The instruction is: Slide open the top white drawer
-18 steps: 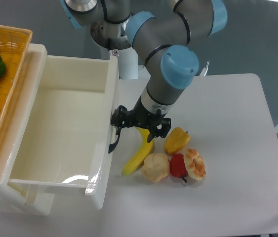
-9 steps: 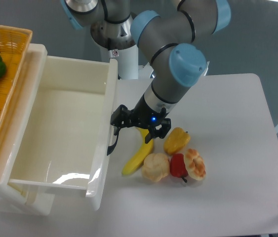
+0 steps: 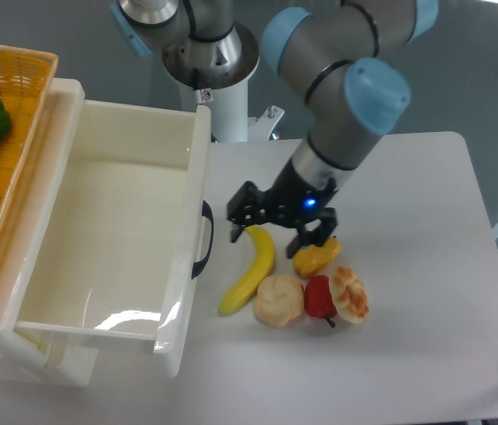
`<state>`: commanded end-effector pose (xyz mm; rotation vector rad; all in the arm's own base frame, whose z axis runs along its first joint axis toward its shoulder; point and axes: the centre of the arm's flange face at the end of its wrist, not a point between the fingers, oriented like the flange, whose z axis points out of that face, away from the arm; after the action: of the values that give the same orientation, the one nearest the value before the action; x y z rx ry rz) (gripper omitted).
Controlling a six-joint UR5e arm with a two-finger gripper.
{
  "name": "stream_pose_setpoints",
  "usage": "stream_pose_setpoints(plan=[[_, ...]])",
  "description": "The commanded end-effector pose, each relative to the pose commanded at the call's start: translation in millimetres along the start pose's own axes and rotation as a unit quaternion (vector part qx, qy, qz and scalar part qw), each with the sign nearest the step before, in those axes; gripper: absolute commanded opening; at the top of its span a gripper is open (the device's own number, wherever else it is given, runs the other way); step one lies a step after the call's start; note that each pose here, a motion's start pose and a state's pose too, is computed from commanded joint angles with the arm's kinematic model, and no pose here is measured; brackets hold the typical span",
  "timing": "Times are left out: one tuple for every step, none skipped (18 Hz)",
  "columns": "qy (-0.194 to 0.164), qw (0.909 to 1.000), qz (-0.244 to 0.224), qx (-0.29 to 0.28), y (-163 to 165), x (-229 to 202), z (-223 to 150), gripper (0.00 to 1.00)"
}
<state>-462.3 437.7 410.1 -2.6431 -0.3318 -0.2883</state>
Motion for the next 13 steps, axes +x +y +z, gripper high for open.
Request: stream_pose_setpoints(plan=[[-0.01,0.9996,0.024,0.006,-0.2,-5.7,-1.6,1.0],[-0.018,0.9985,0.051,0.012,-0.7,-10.9,-1.9,1.0],[-0.024,0.9974,0.068,0.011,2.2,-19.0,-1.4,1.0],[-0.031,0.9963,0.079,0.002,6.6,-29.9,3.8,1.0],[-0.046,0.9945,0.094,-0.007,10.6,-40.6,6.3,1.0],[-0.06,0.9916,0.112,-0.022,15.4,-52.5,11.6,1.0],[-0.074,0.9877,0.133,-0.037,20.1,-62.7,14.5,1.0],[-0.08,0.9839,0.151,-0.054,25.4,-71.7,19.9,1.0],[-0.083,0.9801,0.168,-0.067,31.4,-81.7,23.0,1.0],[-0.083,0.9765,0.183,-0.077,37.8,-91.3,25.4,1.0],[-0.083,0.9714,0.203,-0.091,41.5,-97.9,31.4,1.0],[-0.083,0.9648,0.224,-0.11,45.7,-104.3,37.8,1.0],[-0.085,0.9564,0.247,-0.131,49.9,-110.0,42.1,1.0]])
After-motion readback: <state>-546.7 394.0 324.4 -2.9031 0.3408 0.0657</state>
